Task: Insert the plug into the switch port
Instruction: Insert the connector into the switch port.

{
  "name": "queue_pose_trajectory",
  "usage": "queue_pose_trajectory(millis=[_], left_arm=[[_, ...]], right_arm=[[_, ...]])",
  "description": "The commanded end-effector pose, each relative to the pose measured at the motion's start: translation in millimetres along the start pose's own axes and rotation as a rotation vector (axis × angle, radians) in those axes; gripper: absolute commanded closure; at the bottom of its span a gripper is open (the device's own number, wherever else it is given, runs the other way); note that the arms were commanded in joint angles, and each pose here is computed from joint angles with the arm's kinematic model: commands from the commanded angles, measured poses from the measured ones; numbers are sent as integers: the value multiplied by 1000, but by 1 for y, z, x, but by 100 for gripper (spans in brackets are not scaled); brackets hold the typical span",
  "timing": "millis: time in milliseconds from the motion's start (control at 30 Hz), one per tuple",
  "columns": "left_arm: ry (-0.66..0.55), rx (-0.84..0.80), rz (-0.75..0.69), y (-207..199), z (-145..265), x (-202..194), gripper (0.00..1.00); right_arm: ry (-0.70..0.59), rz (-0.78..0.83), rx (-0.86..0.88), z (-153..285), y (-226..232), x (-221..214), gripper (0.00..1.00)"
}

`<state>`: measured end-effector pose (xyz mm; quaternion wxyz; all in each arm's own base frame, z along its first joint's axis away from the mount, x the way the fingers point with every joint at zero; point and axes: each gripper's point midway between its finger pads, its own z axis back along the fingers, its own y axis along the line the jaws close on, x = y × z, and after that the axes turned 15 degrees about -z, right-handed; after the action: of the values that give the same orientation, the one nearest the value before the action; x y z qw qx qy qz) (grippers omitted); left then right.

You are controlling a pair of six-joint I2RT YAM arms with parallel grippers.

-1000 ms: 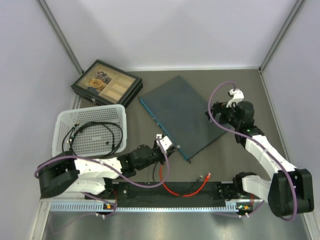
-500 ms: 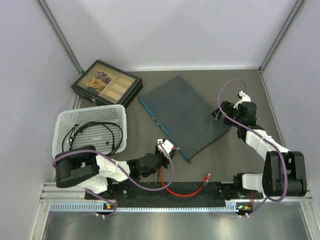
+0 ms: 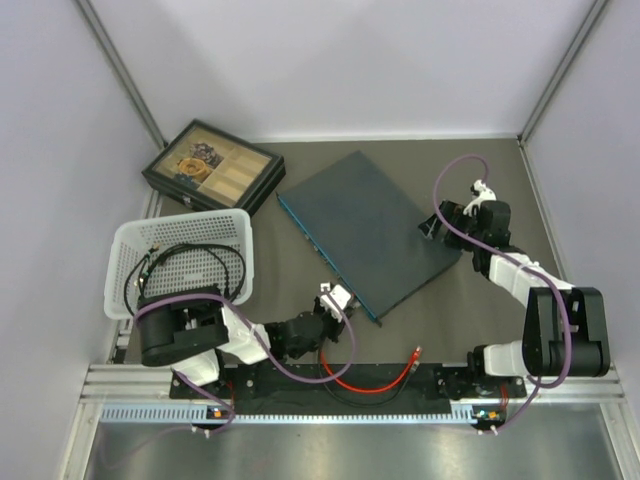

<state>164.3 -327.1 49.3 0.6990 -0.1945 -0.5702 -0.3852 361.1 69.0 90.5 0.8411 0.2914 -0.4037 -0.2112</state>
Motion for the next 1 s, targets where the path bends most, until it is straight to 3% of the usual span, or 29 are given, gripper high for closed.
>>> queue_pose_trajectory(millis=[0,967], left_arm=[[-51,-6,49,-5,-3,11,100],[-134,26,35,-7,-22,33,100]], right_arm=[[15,-2,23,-2,5,5,1],[32,6,42,-2,8,2,1]])
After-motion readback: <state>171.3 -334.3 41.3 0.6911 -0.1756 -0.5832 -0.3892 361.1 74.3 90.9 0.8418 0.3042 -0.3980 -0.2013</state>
